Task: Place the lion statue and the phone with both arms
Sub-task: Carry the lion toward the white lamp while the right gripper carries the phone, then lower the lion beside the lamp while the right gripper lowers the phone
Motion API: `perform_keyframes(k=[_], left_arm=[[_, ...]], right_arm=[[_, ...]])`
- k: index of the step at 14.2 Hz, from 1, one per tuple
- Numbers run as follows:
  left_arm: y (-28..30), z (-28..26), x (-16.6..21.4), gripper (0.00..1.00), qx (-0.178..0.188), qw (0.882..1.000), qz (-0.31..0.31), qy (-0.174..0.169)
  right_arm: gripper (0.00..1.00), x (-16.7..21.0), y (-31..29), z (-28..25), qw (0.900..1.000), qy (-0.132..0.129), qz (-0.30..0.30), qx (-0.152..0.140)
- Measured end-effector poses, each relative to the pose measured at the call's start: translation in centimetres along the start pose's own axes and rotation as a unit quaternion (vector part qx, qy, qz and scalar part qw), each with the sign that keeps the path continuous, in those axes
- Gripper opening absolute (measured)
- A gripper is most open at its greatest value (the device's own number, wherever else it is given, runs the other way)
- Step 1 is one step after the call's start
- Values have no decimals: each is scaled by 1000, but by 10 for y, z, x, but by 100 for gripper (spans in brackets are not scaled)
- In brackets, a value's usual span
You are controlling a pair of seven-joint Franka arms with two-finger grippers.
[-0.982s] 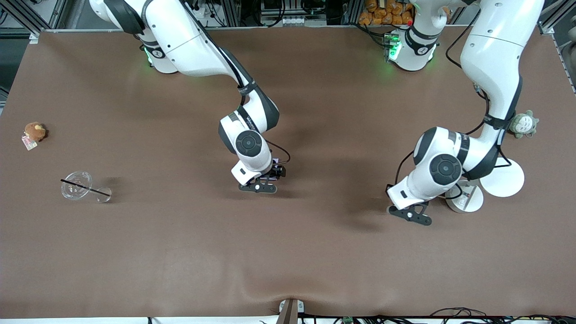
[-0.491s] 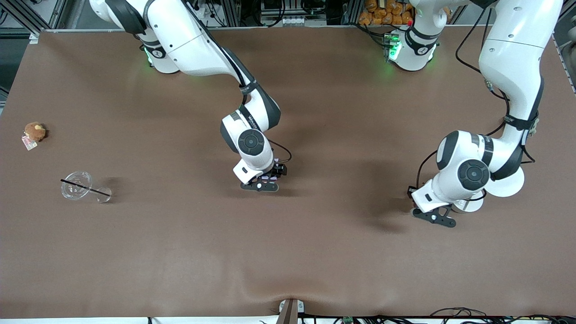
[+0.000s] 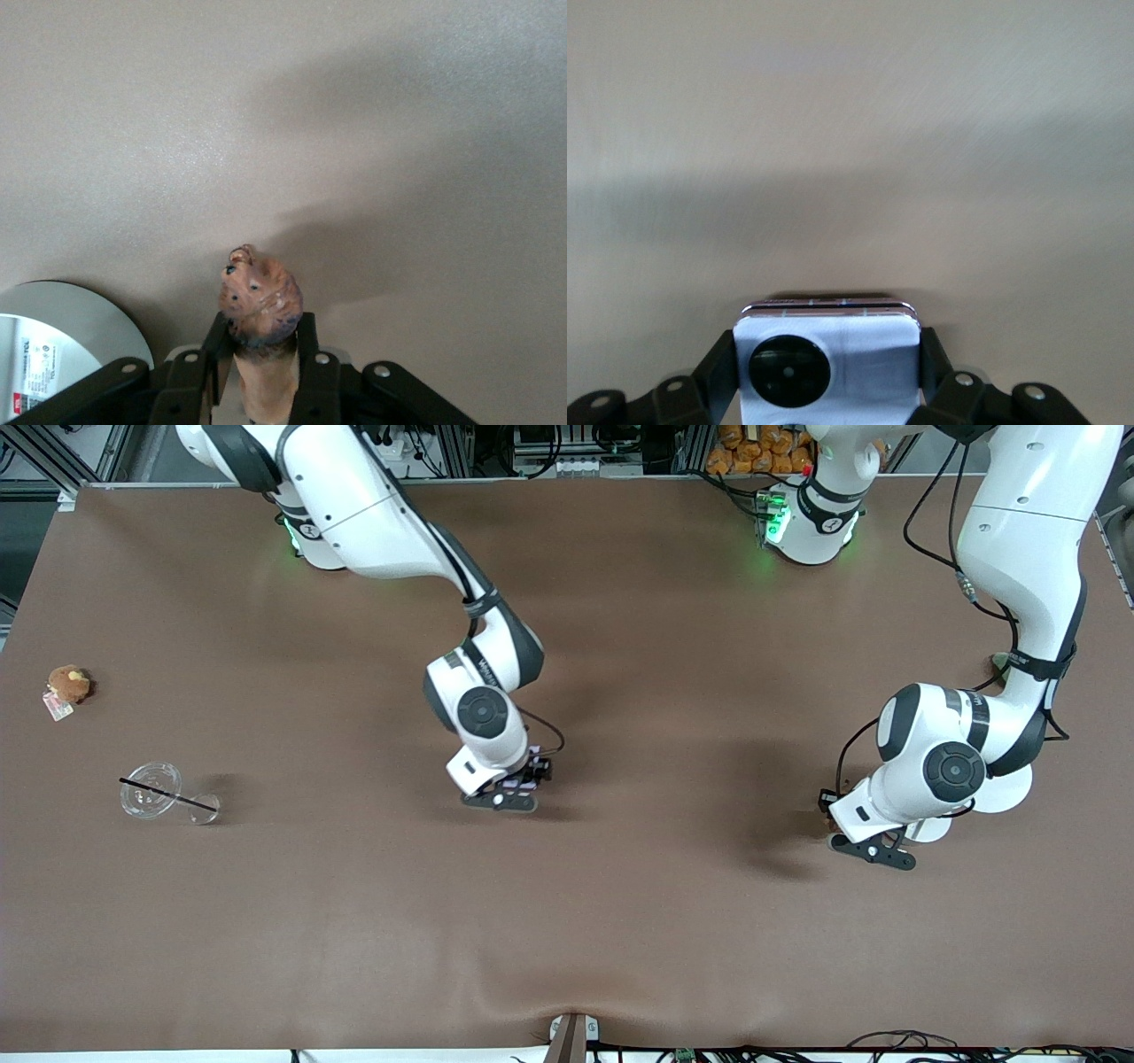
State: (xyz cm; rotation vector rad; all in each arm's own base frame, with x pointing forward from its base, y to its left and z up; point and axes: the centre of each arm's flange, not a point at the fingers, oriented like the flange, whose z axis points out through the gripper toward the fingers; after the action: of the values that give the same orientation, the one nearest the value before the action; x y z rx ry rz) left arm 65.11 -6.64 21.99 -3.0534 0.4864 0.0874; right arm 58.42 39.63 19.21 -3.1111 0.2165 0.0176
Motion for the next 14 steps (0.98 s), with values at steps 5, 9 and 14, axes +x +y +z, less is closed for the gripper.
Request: perform_keyframes(k=[5,9,14], left_arm=[[-3,0,0,33,0,1000,1,1],[-17,1,-3,33,0,1000,-1,3],[-19,1,-4,33,0,1000,-2,4]], right_arm=[[83,80,127,-104,999,21,25,-35],[83,118,261,-112,998,6,-28,-48],[83,139,362,-102,995,-8,-89,-42]])
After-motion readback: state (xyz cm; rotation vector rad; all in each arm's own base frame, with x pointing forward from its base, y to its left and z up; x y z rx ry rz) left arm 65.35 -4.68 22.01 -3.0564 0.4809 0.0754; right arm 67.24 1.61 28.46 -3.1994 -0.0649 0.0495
